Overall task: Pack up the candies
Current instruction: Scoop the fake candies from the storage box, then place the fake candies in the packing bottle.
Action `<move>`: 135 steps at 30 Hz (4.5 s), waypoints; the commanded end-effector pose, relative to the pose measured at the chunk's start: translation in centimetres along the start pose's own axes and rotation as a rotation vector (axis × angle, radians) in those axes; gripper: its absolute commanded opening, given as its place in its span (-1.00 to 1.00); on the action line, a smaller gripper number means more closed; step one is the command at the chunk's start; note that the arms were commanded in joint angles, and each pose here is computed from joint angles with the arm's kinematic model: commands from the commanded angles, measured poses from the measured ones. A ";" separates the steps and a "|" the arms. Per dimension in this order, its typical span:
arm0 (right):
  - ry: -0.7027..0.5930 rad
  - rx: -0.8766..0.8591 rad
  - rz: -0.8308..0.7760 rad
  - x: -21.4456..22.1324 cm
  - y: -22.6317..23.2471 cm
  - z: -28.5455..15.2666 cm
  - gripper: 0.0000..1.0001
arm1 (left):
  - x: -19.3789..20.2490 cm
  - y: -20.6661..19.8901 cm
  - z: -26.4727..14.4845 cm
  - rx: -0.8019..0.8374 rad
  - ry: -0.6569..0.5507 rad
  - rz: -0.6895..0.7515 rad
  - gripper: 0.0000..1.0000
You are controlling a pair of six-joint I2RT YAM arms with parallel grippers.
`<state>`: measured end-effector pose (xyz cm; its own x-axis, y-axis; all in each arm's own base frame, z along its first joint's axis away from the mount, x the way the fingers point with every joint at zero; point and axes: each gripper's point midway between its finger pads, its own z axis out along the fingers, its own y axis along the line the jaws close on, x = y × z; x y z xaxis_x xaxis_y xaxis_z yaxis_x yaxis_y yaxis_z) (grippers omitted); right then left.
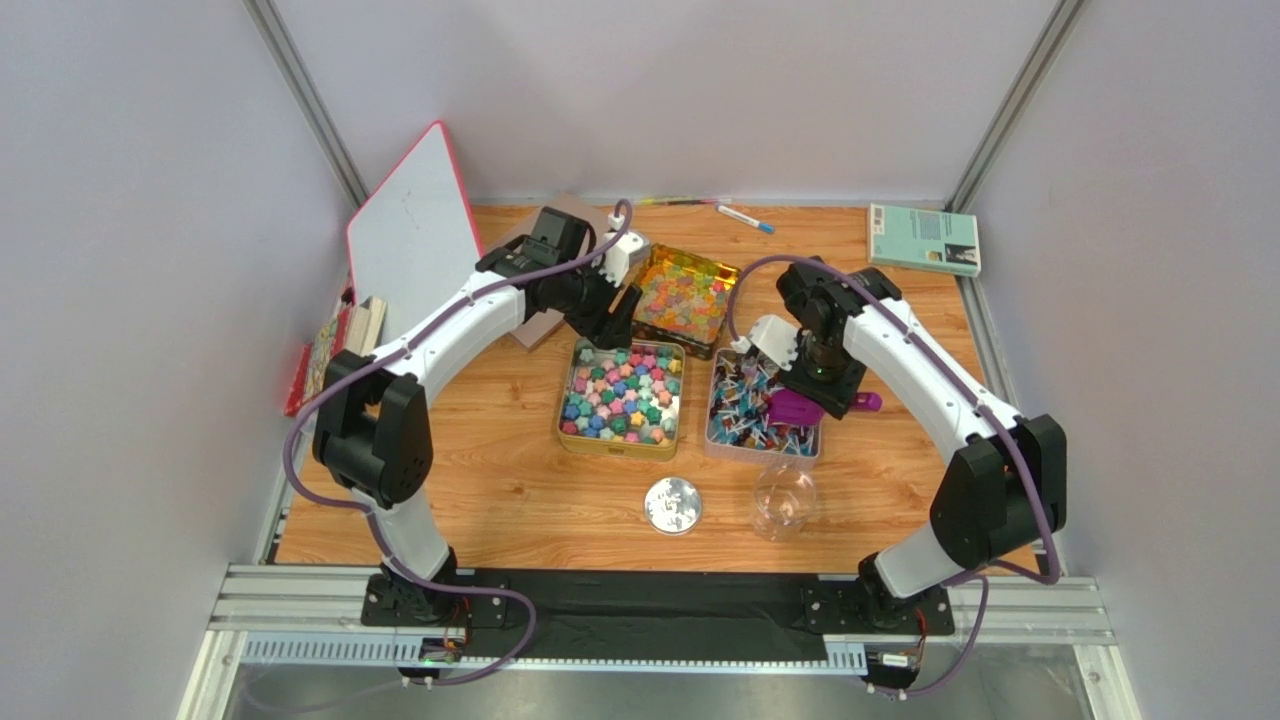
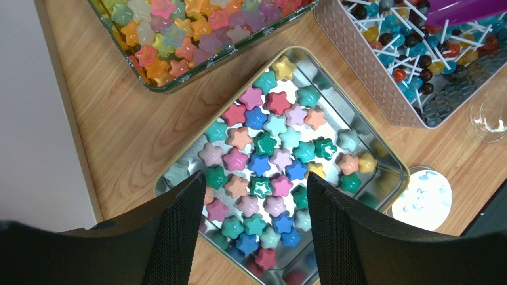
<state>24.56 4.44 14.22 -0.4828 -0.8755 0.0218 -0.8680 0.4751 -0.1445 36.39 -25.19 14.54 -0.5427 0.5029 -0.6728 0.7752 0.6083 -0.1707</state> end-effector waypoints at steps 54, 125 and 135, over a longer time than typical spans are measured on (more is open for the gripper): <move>-0.070 -0.205 0.156 -7.6 2.6 6.4 -1.00 | 0.3 0.5 -5.5 -0.146 -0.049 0.031 0.40; -0.103 0.430 -0.504 13.0 5.0 -5.5 -1.00 | -2.1 -2.9 -8.7 -0.119 -0.201 0.111 0.40; 0.004 0.478 -0.702 13.9 3.9 -6.9 -1.00 | -1.8 -2.3 -8.1 -0.150 -0.195 0.106 0.40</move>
<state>15.82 -3.12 20.01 0.0696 -0.9908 0.1163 -0.7978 -0.1253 -0.5897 32.34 -22.11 21.28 -0.3951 0.4756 -0.7860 0.7703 0.6377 -0.0014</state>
